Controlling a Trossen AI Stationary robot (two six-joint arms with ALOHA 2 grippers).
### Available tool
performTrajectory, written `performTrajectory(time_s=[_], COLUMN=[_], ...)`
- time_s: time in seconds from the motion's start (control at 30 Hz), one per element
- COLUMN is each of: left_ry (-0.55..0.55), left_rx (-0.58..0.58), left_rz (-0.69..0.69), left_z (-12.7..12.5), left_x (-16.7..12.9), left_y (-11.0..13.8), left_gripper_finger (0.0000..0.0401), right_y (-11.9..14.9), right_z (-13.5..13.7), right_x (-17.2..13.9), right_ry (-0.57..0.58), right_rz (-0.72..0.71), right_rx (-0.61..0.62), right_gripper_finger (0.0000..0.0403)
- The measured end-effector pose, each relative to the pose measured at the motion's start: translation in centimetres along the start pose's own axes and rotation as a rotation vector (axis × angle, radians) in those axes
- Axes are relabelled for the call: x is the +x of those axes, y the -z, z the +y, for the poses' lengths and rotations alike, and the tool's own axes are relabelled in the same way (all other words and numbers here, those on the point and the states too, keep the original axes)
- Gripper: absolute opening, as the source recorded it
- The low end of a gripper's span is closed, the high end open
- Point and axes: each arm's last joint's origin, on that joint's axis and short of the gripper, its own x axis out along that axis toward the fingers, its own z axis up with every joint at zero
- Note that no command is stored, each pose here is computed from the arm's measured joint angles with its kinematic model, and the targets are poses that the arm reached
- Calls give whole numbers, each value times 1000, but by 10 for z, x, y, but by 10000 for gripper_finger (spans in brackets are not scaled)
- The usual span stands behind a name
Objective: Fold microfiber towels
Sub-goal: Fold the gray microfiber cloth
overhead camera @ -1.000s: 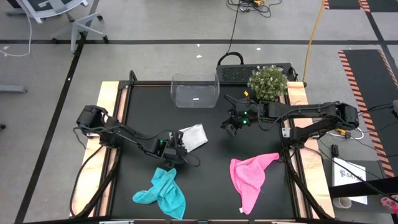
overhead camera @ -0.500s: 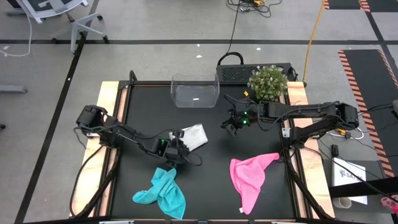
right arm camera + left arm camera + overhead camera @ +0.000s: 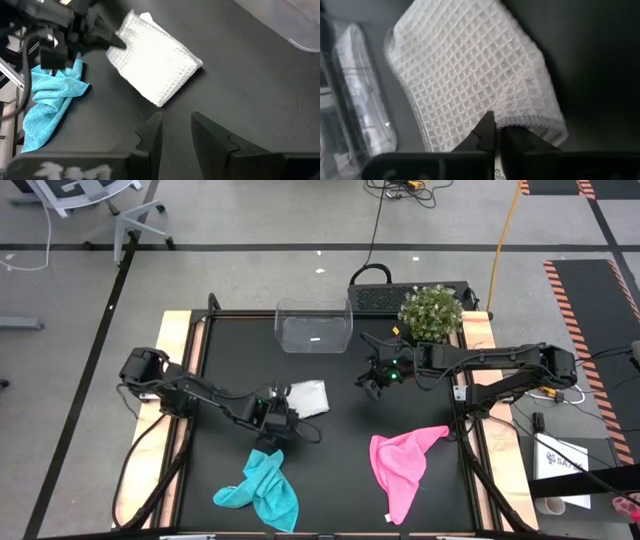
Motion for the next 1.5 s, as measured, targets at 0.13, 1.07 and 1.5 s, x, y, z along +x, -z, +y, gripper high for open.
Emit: performTrajectory(time_s=[0.13, 1.07, 1.5], left_ry=[-17, 148, -35], left_rx=[-47, -129, -468], left_rz=[-18, 64, 210], left_z=[11, 18, 32], left_x=[-4, 3, -39], left_y=[1, 14, 27], left_gripper_finger=[17, 134, 175], right_y=[0, 0, -8], right_z=[0, 0, 6], right_x=[0, 0, 7], right_ry=[1, -2, -77], right_rz=[2, 3, -72], right_rx=[0, -19, -15], right_gripper_finger=[95, 95, 49])
